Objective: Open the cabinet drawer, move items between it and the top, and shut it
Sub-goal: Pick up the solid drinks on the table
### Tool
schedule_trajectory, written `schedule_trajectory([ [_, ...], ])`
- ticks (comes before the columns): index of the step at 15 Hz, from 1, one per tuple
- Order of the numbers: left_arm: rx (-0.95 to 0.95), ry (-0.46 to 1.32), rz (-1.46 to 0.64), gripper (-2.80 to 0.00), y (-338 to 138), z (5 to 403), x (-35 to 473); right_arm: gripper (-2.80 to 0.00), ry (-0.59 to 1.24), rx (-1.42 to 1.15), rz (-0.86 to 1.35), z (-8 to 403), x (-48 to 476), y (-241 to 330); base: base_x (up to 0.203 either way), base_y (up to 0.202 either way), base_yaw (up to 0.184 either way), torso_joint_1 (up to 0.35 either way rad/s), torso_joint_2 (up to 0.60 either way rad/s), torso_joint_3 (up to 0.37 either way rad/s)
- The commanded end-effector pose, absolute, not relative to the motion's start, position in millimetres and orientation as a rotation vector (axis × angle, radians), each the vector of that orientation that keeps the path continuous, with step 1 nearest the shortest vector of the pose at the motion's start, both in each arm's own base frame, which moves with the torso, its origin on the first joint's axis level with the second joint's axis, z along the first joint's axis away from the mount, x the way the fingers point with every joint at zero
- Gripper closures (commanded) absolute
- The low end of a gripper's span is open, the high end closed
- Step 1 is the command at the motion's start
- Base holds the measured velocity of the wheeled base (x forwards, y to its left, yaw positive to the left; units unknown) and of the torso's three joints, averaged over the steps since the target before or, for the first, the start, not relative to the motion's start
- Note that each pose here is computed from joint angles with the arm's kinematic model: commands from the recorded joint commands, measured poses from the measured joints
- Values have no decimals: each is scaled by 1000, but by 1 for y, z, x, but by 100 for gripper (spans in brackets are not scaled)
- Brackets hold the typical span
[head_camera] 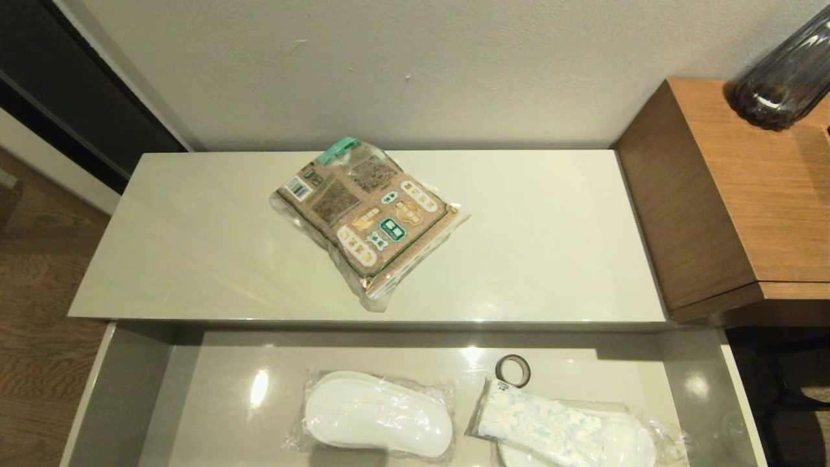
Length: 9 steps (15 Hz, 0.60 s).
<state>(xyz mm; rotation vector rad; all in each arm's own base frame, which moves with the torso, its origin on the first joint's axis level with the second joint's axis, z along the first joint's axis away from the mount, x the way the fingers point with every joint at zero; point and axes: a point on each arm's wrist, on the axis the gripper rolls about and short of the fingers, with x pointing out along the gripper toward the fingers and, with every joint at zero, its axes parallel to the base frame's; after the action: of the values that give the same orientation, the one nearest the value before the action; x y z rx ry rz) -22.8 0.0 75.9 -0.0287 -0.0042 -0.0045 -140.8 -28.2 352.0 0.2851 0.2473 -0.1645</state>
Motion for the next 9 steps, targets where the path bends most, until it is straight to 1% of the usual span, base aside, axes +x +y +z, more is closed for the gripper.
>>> schedule_trajectory([
  [1, -29, -3, -5, 0, 0, 76, -23, 0, 136, 304, -187, 311, -199, -27, 0, 0, 0, 0, 0, 0],
  [4, -29, -3, -5, 0, 0, 76, -23, 0, 199, 263, -197, 285, -202, -19, 0, 0, 0, 0, 0, 0],
  [6, -29, -3, -5, 0, 0, 76, -23, 0, 236, 195, -157, 254, -208, -13, 0, 0, 0, 0, 0, 0],
  [9, -29, -3, -5, 0, 0, 76, -23, 0, 319, 35, -156, 201, -208, -2, 0, 0, 0, 0, 0, 0],
])
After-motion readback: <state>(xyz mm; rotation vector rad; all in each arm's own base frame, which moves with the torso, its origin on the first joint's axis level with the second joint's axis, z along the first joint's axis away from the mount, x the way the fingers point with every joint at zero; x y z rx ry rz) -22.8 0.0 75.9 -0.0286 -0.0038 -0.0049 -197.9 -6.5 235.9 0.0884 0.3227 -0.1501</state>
